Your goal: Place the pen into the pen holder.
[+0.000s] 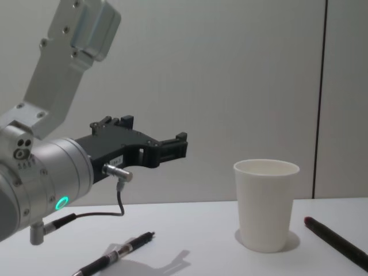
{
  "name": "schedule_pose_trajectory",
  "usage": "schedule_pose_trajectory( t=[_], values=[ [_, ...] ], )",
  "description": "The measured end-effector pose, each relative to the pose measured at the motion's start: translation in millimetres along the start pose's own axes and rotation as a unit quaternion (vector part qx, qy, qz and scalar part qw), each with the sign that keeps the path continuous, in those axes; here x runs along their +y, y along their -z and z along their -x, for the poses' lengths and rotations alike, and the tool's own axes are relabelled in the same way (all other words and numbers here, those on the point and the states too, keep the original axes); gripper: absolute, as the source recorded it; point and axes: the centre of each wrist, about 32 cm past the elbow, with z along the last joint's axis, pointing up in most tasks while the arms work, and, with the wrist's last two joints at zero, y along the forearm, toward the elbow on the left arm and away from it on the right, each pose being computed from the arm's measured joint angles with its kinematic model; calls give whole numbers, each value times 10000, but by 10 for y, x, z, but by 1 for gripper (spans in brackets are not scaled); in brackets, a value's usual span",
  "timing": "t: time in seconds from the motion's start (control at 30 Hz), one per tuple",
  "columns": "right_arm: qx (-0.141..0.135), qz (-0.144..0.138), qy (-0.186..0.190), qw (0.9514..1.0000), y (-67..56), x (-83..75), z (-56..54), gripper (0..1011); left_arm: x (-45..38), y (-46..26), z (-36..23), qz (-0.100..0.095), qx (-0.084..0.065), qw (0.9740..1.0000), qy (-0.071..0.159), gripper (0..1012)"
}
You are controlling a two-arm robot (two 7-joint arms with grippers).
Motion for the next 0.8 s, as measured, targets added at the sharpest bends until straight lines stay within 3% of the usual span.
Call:
schedule_pose_trajectory(
  t=[0.33, 0.8],
  values=[
    [76, 361, 127, 9992, -120, 215, -6, 1001, 0, 0, 0, 0, 0, 10000, 0, 1001],
    [211, 1029, 258, 9941, -243, 496, 94, 1002, 0, 0, 0, 0, 0, 10000, 0, 1001]
  ],
)
